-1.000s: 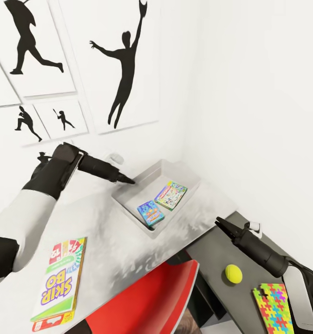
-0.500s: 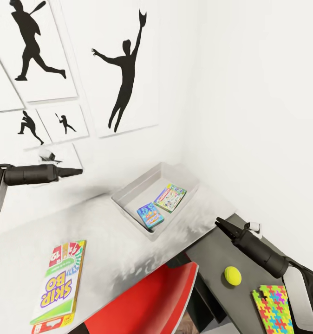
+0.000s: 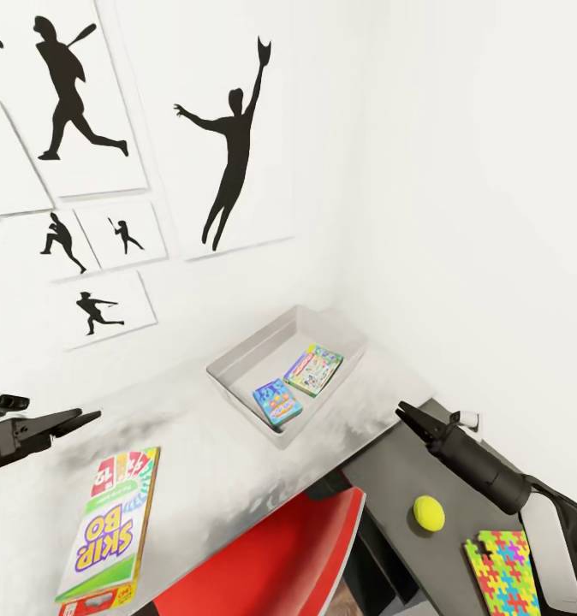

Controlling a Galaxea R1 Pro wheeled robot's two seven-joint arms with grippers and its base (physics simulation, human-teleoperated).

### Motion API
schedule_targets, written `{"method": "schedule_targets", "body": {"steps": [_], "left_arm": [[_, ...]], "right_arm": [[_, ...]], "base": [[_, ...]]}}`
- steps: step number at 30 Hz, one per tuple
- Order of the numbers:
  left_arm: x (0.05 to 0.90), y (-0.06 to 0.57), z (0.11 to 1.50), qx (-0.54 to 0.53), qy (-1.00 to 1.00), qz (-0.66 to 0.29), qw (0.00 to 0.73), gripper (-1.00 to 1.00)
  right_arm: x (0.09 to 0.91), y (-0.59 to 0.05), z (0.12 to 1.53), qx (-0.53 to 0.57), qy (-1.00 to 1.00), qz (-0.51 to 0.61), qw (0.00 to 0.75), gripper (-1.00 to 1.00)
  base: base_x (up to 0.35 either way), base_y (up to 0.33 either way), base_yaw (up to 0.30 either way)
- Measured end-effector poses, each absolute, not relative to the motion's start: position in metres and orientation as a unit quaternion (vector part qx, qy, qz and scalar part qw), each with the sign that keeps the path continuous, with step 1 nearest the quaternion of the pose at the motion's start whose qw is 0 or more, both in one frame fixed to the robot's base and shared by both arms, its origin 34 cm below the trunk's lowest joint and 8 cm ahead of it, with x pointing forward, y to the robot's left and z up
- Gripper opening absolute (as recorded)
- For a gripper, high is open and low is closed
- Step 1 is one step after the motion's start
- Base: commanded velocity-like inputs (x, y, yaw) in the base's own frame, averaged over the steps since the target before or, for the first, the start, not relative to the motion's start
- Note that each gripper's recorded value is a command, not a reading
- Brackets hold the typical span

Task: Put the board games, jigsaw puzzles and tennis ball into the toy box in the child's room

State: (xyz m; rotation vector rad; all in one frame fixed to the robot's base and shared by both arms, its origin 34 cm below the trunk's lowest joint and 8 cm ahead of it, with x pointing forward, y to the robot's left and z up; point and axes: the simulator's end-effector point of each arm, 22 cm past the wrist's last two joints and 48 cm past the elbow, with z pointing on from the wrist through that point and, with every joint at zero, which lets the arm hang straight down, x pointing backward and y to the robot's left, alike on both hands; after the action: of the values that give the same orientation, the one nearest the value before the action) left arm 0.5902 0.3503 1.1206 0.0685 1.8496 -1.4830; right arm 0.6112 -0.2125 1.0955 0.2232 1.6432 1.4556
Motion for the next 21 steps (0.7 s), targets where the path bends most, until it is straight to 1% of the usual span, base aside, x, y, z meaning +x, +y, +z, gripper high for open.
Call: {"method": "schedule_targets", "body": {"steps": [11, 21], "left_arm": [[0.570, 0.371, 1.136, 0.012, 0.714, -0.570, 0.406, 1.00], [0.559, 0.383, 1.165, -0.004, 0.677, -0.598, 0.430, 1.00]], "right_arm": [[0.610, -0.210, 1.103, 0.086, 0.661, 0.590, 0.456, 1.00], [0.607, -0.210, 1.113, 0.081, 0.656, 0.592, 0.461, 1.00]], "base": [[0.000, 0.000, 0.000], [0.000, 0.000, 0.000]]}}
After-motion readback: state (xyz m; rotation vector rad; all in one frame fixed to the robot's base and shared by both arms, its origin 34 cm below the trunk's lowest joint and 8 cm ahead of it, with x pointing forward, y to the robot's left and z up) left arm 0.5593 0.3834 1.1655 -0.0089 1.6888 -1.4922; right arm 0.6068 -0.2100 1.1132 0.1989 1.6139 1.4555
